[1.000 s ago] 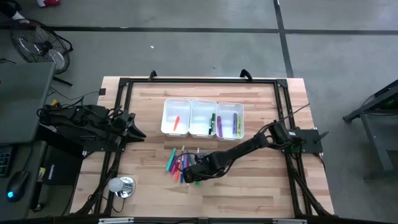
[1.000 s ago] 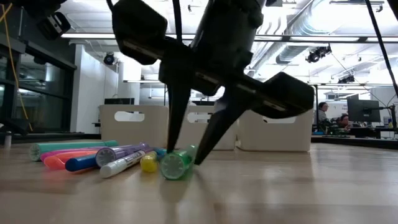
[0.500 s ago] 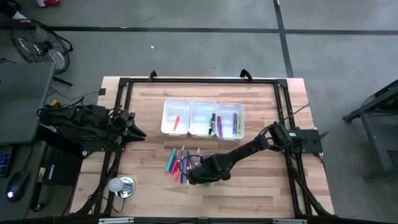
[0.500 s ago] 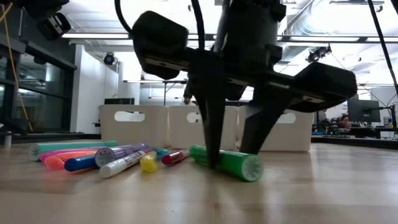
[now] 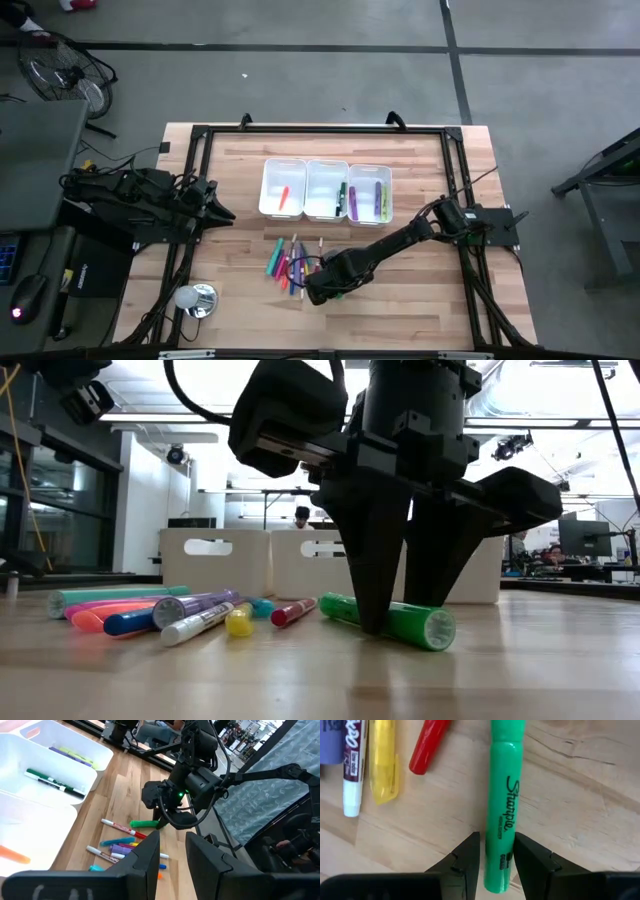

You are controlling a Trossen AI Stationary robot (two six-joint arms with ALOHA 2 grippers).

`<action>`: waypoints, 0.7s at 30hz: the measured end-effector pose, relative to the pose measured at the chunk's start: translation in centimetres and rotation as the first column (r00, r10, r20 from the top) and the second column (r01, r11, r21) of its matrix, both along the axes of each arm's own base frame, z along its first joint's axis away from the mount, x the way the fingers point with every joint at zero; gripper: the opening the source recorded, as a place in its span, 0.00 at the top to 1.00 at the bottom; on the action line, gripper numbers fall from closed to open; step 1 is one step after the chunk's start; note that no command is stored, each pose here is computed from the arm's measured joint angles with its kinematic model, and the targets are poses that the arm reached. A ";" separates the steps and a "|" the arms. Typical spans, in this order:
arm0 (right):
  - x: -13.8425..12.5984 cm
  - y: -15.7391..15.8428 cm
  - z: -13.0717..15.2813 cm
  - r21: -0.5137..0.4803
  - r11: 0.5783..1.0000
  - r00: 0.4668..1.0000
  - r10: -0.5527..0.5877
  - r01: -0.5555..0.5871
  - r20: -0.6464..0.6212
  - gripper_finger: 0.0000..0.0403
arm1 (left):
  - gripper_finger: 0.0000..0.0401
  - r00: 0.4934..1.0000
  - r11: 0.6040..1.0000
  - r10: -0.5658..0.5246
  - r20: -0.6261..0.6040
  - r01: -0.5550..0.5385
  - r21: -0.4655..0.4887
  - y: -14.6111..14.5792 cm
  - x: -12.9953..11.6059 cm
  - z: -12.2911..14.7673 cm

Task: Pick & Place Markers
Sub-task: Put the green highlighter into the right white bin

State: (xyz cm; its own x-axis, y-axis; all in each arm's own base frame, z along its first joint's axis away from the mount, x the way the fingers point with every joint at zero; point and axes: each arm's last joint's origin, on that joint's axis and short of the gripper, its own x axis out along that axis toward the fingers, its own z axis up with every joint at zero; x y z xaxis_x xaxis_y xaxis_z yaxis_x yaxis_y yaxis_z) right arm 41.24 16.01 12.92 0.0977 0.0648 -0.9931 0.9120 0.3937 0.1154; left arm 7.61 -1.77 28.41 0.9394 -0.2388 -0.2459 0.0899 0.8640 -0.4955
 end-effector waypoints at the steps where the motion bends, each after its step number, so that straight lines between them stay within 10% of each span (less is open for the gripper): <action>1: 0.1 -0.2 0.0 0.001 1.000 1.000 0.004 -0.004 0.000 0.73 | 0.77 1.000 1.000 0.000 0.000 0.000 0.000 0.0 0.0 0.0; 21: 1.2 -3.1 0.0 -0.071 0.997 0.999 -0.006 0.009 0.037 0.73 | 0.77 1.000 1.000 -0.001 0.000 0.001 0.000 0.0 0.0 0.0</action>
State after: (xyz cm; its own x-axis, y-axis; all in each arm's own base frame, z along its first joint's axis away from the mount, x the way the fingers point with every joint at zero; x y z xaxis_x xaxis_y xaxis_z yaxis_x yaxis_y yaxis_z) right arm 42.42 12.91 12.88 0.1348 -0.0066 -0.9909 0.9104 0.3955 0.1212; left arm 7.61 -1.77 28.41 0.9391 -0.2400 -0.2458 0.0909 0.8637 -0.4958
